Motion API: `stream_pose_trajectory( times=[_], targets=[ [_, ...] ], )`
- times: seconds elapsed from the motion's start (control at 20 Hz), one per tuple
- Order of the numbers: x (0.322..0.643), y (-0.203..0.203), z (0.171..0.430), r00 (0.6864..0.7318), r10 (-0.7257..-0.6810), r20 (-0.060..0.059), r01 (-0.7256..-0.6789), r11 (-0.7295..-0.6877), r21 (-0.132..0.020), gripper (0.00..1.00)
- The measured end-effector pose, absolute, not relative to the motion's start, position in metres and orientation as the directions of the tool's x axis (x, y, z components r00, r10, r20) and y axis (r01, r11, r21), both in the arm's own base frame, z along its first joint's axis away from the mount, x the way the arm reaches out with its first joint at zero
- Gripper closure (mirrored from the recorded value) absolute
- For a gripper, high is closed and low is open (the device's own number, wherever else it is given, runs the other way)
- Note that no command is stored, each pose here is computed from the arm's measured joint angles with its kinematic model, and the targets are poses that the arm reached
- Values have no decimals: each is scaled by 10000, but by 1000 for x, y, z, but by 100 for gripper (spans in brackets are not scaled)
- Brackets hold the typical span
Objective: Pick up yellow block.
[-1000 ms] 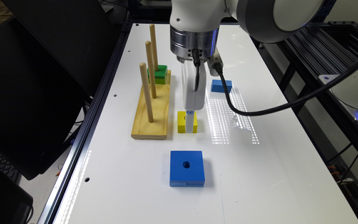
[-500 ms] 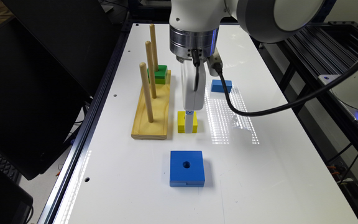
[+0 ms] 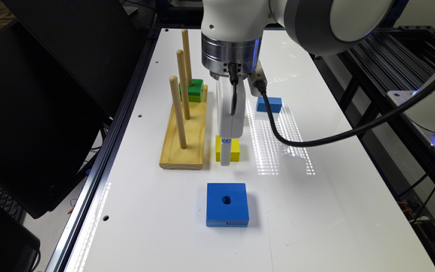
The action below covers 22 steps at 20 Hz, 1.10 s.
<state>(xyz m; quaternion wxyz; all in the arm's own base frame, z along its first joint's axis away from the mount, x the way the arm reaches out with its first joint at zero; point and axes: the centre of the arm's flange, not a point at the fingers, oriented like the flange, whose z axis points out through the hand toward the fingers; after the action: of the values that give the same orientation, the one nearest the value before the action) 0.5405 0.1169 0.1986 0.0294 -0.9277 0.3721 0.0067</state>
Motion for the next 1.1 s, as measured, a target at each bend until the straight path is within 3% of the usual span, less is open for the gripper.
stream_pose_trajectory(
  times=[0.55,0.75,1.1],
  targets=[
    [541,117,189,7220,-6908,-389,-6919,-7204,-483,0],
    [540,116,174,7213,-6913,-431,-6926,-7197,-477,0],
    [541,117,174,7223,-6907,-353,-6915,-7208,-477,0]
  ],
)
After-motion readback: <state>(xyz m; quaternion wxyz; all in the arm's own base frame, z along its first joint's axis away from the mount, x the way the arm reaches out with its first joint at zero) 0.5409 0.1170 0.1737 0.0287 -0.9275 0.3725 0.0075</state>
